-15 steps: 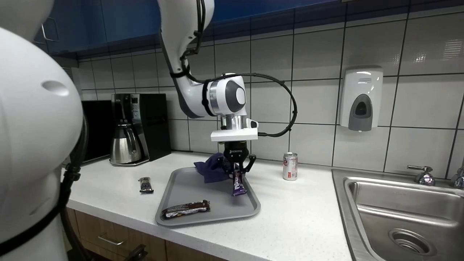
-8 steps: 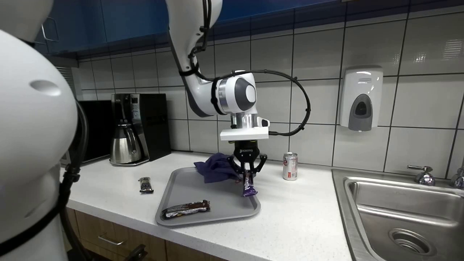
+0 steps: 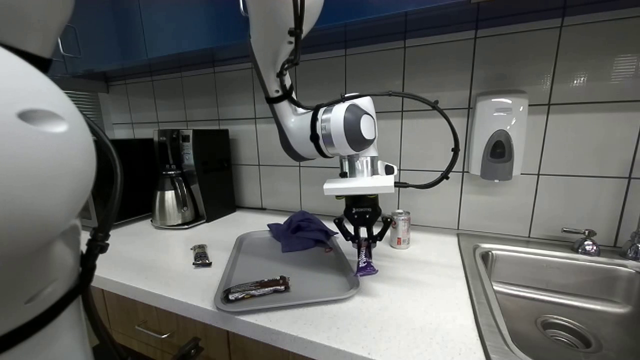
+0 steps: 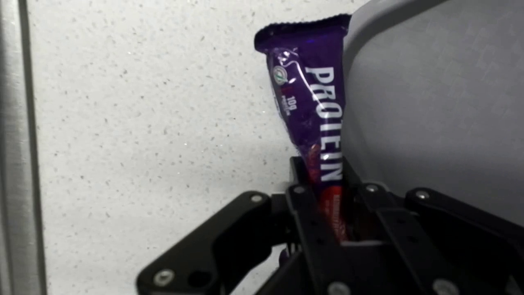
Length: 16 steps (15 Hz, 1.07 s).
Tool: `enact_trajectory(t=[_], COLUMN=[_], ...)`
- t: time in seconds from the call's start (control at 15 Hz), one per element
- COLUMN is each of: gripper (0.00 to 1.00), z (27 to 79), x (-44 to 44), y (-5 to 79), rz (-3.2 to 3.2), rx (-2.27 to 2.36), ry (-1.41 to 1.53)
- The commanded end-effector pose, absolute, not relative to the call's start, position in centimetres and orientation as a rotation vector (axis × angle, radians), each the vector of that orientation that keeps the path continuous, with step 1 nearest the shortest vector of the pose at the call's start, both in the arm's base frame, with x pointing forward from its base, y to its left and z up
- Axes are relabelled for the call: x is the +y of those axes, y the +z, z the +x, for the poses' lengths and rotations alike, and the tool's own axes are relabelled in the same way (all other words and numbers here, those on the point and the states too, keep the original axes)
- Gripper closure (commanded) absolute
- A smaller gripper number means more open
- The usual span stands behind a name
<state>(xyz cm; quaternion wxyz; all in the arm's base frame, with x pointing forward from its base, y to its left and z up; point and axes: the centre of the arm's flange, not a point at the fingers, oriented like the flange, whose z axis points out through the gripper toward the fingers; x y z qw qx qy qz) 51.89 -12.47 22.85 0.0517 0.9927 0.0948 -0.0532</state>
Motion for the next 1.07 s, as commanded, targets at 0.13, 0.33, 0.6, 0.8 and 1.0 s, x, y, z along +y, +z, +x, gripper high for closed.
enact_trajectory(t=[0.13,0.33,0.6,0.8,1.0], gripper=[0.95,0.95,0.95,0.95,0.95], z=[51.6,51.4,51.3,51.6,51.9], x=[-15.6,-16.4,-16.8,-16.9,-16.9], y=[22.8,21.8,20.3,19.4,18.7], rz=[3.01,3.011,3.014,3.014,3.013], rx=[0.217,0.19,0.179,0.18,0.179], ry=[-0.186,-0.208,-0.242,-0.263,-0.285])
